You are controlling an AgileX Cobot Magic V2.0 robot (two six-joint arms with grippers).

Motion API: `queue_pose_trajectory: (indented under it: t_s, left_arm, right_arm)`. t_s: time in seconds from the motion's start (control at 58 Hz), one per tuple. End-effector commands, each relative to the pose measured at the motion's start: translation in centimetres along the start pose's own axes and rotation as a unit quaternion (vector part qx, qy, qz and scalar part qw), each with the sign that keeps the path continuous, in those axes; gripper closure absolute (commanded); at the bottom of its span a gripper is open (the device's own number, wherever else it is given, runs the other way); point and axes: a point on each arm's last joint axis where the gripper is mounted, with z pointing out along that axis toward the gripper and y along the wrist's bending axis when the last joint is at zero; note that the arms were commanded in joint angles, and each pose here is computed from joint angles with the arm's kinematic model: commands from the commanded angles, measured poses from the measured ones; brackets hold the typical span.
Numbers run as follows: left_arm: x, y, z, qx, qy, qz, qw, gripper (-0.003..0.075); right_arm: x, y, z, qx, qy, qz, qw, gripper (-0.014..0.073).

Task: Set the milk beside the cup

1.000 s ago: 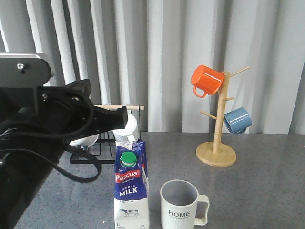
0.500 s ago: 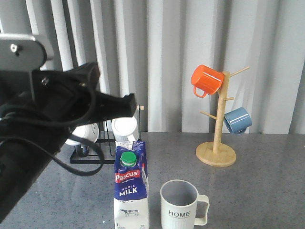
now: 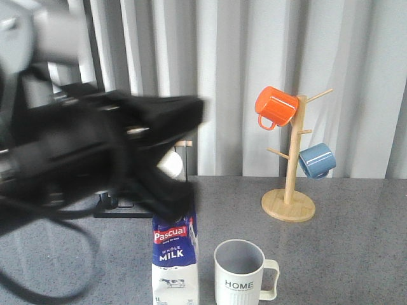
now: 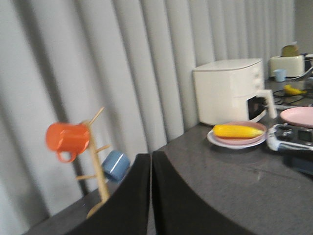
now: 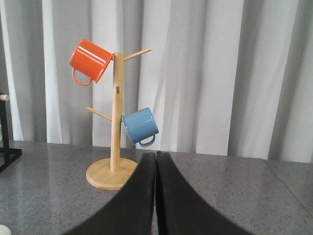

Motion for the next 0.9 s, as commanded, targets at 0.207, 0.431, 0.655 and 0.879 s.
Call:
queue_pose_trajectory:
  t_s: [0.207, 0.431, 0.655, 0.879]
  left_arm:
    - [6.4, 6.3, -9.5, -0.197, 0.017, -0.032, 0.98, 0.0728]
    - [15.6, 4.8, -15.0, -0.248, 0.004, -0.013, 0.969, 0.0728]
    - [20.3, 2.8, -20.0, -0.301, -0.032, -0.002, 0.953, 0.0728]
    - [22.4, 1.9, -21.6, -0.324, -0.02, 0.008, 0.946, 0.0728]
  right_arm:
    - [-1.5, 0.0, 0.0, -0.004, -0.047, -0.005, 0.999, 0.0605]
    - [-1.5, 0.0, 0.0, -0.004, -0.047, -0.005, 0.999, 0.0605]
    - [-1.5, 0.0, 0.0, -0.004, -0.047, -0.005, 0.999, 0.0605]
    - [-1.5, 0.0, 0.0, -0.004, -0.047, -0.005, 0.999, 0.0605]
